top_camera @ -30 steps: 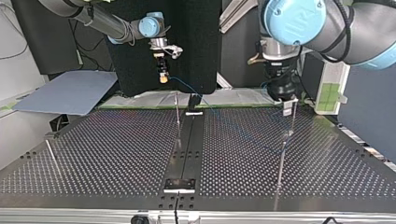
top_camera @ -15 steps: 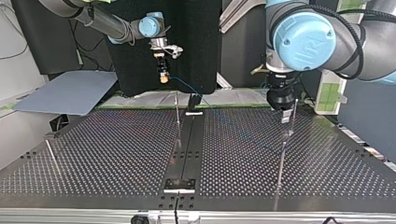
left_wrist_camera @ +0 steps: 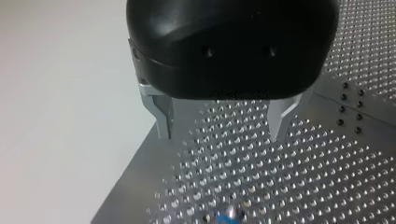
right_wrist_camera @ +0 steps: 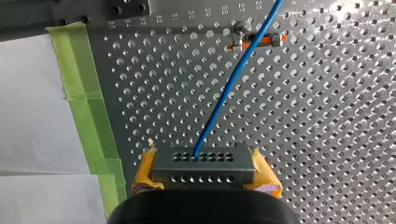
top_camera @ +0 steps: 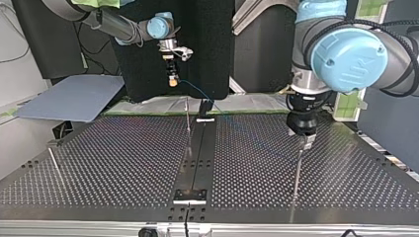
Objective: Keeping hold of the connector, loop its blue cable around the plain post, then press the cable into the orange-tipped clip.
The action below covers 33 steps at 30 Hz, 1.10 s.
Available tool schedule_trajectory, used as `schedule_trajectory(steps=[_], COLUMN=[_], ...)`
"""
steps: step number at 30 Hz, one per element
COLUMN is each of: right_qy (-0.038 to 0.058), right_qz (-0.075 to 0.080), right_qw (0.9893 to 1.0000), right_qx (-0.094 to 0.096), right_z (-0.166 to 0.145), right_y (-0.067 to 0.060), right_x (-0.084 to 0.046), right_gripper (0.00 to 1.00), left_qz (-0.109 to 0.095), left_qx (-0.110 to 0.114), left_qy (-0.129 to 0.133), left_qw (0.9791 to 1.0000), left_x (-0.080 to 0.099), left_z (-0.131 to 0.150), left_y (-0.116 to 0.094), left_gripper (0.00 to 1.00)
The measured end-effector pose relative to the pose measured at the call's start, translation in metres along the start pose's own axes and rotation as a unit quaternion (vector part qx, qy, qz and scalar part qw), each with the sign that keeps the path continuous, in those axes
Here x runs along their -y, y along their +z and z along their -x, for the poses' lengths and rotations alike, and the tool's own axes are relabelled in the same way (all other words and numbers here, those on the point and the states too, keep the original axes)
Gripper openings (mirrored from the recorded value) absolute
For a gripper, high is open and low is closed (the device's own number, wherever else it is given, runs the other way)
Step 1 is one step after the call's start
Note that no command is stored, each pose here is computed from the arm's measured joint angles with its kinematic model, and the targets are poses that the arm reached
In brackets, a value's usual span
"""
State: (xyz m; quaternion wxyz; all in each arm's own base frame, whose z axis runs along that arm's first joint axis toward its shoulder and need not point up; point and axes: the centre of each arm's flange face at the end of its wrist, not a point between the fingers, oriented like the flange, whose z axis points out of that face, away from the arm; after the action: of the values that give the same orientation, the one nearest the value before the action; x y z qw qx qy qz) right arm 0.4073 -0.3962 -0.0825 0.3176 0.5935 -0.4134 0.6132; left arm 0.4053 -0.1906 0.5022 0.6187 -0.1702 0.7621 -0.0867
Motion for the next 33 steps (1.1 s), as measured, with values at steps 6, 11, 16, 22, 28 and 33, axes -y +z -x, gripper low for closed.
schedule_trajectory(steps=[6,11,16,22,28,33], right_qy=[-0.0015,-0.0031,-0.0035,-0.0036,-0.0037,-0.0038], right_qz=[-0.001,-0.005,-0.007,-0.008,-0.007,-0.007], right_qw=[1.0000,0.9999,0.9999,0.9999,0.9999,0.9999], right_qx=[-0.005,-0.010,-0.010,-0.009,-0.009,-0.008], right_z=[-0.001,-0.002,-0.002,-0.002,-0.002,-0.002], right_y=[0.001,0.003,0.003,0.003,0.003,0.003], right_x=[0.001,0.003,0.005,0.006,0.005,0.005], right_gripper=[0.00,0.00,0.00,0.00,0.00,0.00], left_qz=[0.005,0.003,-0.013,-0.040,-0.059,-0.063], left_qx=[-0.015,-0.023,-0.037,-0.046,-0.057,-0.066], left_qy=[0.009,0.006,-0.005,-0.015,-0.015,-0.015], left_qw=[0.9998,0.9997,0.9992,0.9980,0.9965,0.9957], left_x=[-0.019,-0.029,-0.028,-0.022,-0.022,-0.025], left_z=[0.006,0.008,0.000,-0.003,-0.005,-0.008], left_y=[0.012,0.023,0.034,0.035,0.039,0.047], left_gripper=[1.00,1.00,1.00,1.00,1.00,1.00])
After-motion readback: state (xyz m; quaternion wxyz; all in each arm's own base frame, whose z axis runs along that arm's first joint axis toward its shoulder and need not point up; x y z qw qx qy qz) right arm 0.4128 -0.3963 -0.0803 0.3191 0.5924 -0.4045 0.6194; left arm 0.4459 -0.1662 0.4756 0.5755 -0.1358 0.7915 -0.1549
